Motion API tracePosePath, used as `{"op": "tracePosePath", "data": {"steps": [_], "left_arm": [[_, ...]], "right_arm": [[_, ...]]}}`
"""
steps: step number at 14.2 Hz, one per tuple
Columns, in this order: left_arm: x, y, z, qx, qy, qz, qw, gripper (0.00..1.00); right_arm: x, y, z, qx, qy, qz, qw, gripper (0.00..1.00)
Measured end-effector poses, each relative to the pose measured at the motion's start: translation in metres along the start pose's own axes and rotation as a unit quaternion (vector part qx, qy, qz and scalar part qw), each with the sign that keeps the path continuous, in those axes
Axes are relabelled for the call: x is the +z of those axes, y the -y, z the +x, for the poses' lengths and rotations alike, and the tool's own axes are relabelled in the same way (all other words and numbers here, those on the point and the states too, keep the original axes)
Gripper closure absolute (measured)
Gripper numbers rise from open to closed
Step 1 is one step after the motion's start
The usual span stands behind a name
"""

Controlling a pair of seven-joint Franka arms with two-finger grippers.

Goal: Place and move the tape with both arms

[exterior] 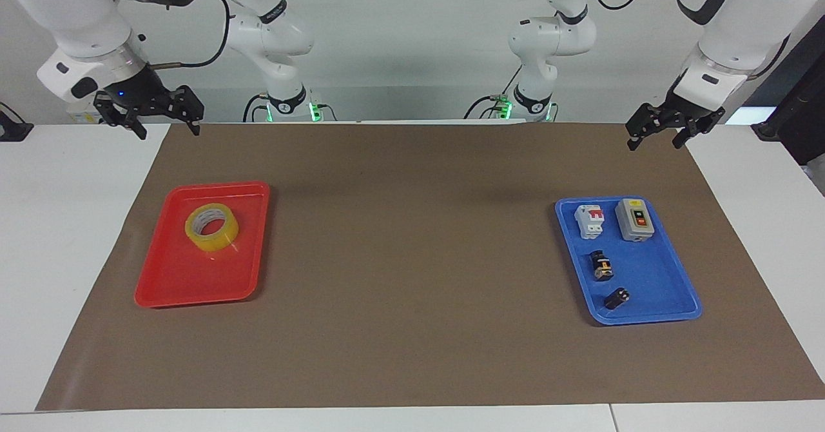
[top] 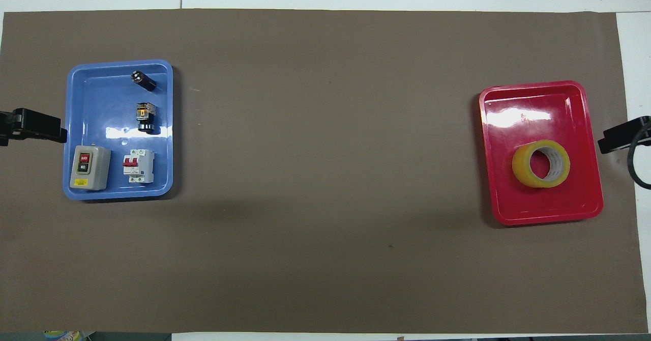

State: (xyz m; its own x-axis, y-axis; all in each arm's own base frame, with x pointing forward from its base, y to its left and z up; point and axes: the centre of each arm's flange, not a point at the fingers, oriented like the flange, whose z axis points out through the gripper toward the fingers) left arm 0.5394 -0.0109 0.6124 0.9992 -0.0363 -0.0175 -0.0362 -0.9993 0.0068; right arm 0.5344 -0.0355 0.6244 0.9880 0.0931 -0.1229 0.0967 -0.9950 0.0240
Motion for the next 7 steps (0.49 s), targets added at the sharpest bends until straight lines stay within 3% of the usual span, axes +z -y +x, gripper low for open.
{"op": "tracePosePath", "data": {"steps": [3,7], "left_arm": [[0.000,0.000,0.000,0.000,0.000,0.000,1.000,0.00],[0.000,0.000,0.000,0.000,0.000,0.000,1.000,0.00]], "right_arm": [[0.000,0.024,0.000,0.003,0.001,-0.003,1.000,0.00],[0.001,0.008,-0.003,0.018,0.006,0.000,1.000,0.00]]}}
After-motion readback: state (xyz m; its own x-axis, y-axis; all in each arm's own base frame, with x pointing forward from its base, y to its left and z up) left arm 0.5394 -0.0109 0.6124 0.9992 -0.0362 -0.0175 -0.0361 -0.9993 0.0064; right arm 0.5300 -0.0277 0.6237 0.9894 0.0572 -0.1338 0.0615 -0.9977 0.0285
